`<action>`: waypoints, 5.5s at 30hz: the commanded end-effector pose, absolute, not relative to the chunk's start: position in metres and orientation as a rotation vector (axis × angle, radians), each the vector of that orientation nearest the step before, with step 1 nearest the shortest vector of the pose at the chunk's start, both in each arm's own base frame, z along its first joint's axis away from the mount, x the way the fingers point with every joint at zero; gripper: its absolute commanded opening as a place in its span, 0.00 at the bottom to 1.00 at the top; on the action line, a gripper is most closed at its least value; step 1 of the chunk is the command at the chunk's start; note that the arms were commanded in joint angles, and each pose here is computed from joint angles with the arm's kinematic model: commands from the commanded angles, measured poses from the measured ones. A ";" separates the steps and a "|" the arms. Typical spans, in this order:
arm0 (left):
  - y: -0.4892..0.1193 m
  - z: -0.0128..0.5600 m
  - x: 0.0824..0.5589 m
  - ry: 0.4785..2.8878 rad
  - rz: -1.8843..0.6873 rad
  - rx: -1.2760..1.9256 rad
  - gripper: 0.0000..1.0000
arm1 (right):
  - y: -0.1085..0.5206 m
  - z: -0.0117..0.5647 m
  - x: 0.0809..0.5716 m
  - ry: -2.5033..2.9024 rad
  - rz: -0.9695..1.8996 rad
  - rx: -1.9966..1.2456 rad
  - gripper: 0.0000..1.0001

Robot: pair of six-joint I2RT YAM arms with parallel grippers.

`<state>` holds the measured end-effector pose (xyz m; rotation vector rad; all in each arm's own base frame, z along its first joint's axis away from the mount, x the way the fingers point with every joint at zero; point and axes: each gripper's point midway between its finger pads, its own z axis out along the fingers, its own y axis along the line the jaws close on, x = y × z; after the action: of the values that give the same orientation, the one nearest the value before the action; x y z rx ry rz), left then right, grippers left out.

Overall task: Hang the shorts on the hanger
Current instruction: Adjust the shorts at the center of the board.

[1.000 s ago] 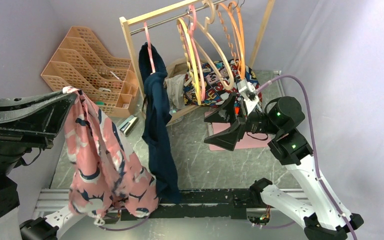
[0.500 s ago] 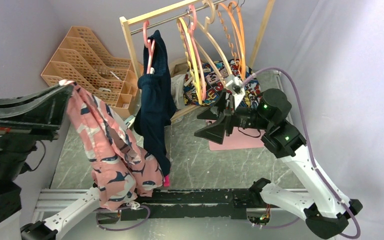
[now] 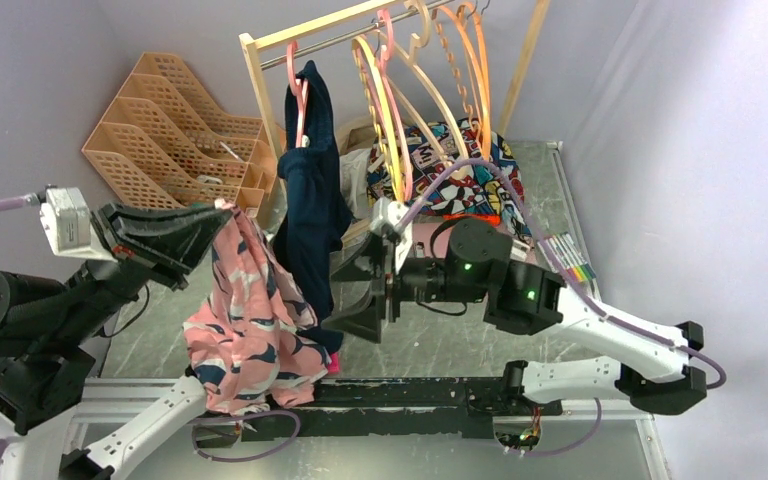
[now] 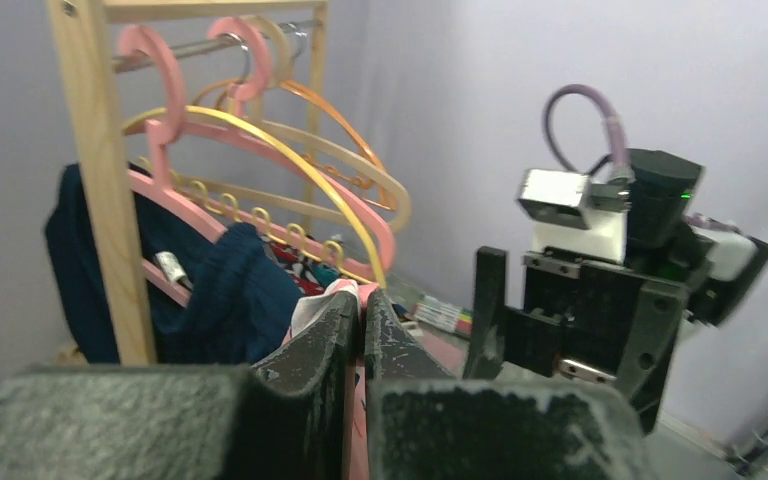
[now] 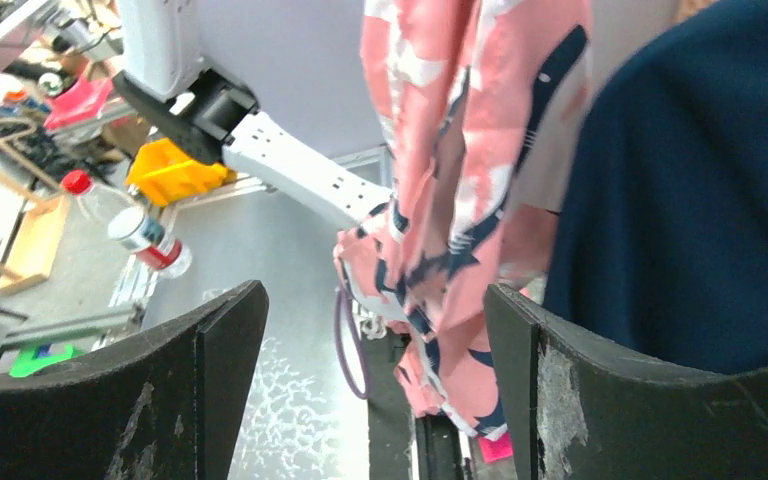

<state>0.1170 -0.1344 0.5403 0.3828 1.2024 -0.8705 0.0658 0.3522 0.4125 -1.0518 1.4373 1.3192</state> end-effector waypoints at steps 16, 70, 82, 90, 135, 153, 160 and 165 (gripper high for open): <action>-0.150 0.558 0.061 1.093 -1.100 0.540 0.07 | 0.423 0.369 0.059 1.508 1.022 -0.957 0.81; -0.166 0.344 0.126 1.499 -1.189 0.192 0.99 | 0.347 0.359 0.088 1.533 0.754 -0.883 0.00; -0.116 0.378 0.110 1.380 -1.028 0.075 0.96 | 0.437 0.360 0.138 1.533 0.828 -0.881 0.00; -0.104 0.372 0.110 1.389 -0.960 0.047 0.95 | 0.438 0.318 0.183 1.689 0.706 -0.805 0.00; -0.118 0.288 0.136 1.718 -0.896 -0.006 0.93 | 0.325 0.115 0.033 1.998 0.293 -1.225 0.51; -0.081 0.385 0.111 1.418 -0.851 -0.029 0.92 | 0.449 0.296 0.138 1.818 0.793 -0.702 0.10; -0.076 0.376 0.109 1.463 -0.823 -0.041 0.92 | 0.437 0.253 0.132 1.890 0.747 -0.835 0.75; -0.076 0.364 0.113 1.466 -0.820 -0.056 0.92 | 0.405 0.239 0.102 1.860 0.792 -0.998 0.74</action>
<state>0.1097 -0.0801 0.3761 -0.0394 1.4568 -0.8511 0.1271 0.4228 0.2183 -0.8931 1.9409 0.6834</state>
